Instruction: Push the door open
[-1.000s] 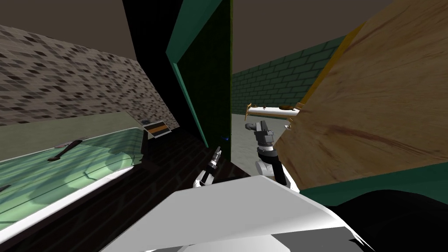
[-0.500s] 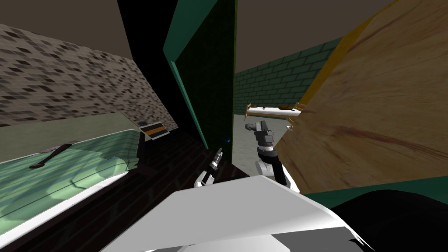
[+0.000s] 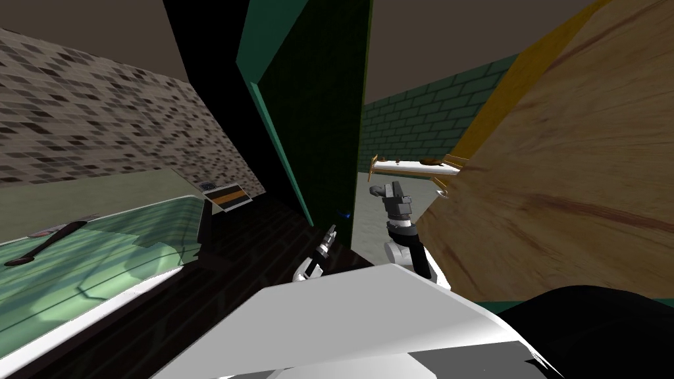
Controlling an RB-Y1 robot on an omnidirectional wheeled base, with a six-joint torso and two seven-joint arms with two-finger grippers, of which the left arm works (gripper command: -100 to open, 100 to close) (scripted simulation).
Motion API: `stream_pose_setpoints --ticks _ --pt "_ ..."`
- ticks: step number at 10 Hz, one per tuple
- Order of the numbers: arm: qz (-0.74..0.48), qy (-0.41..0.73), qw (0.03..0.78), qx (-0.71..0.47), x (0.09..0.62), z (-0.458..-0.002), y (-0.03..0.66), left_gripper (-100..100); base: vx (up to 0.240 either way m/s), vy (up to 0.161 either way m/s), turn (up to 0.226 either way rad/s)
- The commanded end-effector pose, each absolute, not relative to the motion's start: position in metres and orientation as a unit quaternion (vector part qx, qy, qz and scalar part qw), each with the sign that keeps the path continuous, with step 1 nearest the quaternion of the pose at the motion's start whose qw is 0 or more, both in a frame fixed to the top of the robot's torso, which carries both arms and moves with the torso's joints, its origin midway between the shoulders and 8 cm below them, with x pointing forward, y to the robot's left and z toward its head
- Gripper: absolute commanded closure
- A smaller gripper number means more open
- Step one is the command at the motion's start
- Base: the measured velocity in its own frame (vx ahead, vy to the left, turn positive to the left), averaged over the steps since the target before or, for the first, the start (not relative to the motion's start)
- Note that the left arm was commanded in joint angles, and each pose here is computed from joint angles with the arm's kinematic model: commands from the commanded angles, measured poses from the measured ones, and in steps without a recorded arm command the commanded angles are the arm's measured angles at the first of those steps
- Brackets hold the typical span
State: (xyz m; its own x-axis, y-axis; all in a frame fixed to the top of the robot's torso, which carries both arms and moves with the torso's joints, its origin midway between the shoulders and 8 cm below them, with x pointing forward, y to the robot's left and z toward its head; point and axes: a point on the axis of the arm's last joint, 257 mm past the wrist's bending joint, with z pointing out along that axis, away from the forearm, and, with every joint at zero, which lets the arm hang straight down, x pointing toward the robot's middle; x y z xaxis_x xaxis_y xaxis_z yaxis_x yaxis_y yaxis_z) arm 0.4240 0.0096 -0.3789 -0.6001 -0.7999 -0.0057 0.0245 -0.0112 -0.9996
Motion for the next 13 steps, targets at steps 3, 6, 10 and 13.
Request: stream_pose_setpoints --ticks 3,6,10,13 --pt "-0.637 0.635 0.309 -0.308 0.4195 -0.3895 0.004 -100 0.064 0.032 -0.023" --pt "-0.635 0.635 0.315 -0.309 0.4202 -0.39 0.0092 -100 0.089 -0.051 -0.021" --pt "-0.632 0.633 0.319 -0.313 0.4199 -0.3919 0.0111 -100 0.166 -0.105 -0.028" --pt "-0.633 0.63 0.32 -0.316 0.4191 -0.3915 0.0075 -100 0.168 -0.109 -0.03"
